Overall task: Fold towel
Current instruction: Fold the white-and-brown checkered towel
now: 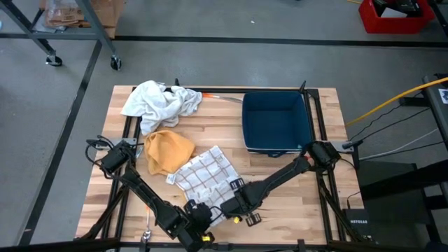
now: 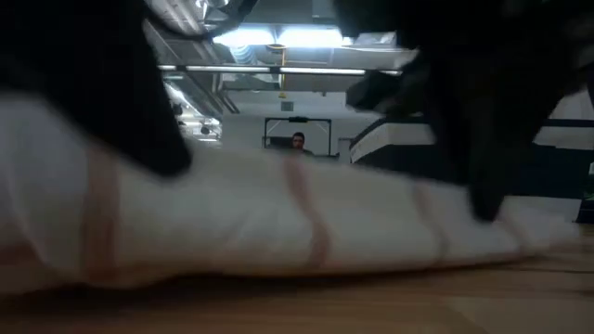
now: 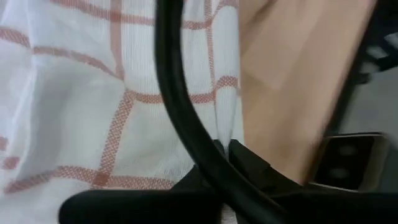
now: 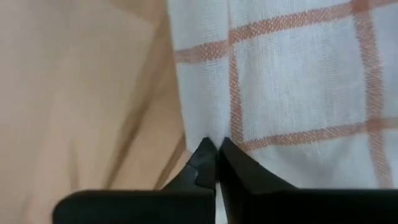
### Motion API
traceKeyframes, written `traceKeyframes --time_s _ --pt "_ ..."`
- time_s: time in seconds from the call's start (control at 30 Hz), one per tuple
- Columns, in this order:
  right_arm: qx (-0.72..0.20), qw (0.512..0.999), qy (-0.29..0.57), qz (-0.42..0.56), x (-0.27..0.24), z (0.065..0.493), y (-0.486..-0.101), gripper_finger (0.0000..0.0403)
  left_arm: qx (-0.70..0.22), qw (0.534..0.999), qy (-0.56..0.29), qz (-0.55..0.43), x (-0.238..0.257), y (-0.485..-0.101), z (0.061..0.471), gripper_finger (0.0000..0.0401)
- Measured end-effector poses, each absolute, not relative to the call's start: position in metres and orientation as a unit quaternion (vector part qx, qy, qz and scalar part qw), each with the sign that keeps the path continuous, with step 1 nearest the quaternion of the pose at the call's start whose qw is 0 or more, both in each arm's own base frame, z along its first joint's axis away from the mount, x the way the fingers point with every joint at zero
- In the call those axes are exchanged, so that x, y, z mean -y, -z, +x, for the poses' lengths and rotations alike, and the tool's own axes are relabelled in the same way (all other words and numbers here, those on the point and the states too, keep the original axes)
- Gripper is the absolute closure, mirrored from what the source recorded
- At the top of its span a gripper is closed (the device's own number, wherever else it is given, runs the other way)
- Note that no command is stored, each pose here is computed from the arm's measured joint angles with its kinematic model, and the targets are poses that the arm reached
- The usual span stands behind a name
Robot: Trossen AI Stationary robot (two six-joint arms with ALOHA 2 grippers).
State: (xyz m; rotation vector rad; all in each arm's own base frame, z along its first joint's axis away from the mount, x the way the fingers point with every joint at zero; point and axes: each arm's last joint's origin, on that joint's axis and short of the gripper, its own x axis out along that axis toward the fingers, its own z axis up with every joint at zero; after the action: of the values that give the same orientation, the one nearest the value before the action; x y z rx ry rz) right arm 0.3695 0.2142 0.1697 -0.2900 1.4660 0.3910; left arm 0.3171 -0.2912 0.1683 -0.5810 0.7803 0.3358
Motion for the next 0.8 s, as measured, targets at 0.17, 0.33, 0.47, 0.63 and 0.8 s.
traceKeyframes --time_s 0.17,0.33,0.47,0.63,0.8 --pt "-0.648 0.722 -0.183 -0.158 -0.236 0.364 -0.203 0.0384 -0.348 0.877 -0.119 -0.309 0.300 -0.186 0.316 0.0399" --pt "-0.615 0.746 -0.155 -0.201 -0.244 0.363 -0.241 0.0395 -0.318 0.887 -0.076 -0.326 0.305 -0.212 0.312 0.0400" --pt "-0.578 0.772 -0.127 -0.232 -0.239 0.372 -0.261 0.0397 -0.309 0.898 -0.065 -0.307 0.303 -0.229 0.304 0.0400" --pt "-0.547 0.789 -0.095 -0.262 -0.215 0.392 -0.266 0.0389 -0.318 0.904 -0.100 -0.266 0.289 -0.245 0.290 0.0400" --pt "-0.539 0.804 -0.064 -0.243 -0.180 0.415 -0.265 0.0388 -0.350 0.891 -0.174 -0.229 0.270 -0.251 0.269 0.0401"
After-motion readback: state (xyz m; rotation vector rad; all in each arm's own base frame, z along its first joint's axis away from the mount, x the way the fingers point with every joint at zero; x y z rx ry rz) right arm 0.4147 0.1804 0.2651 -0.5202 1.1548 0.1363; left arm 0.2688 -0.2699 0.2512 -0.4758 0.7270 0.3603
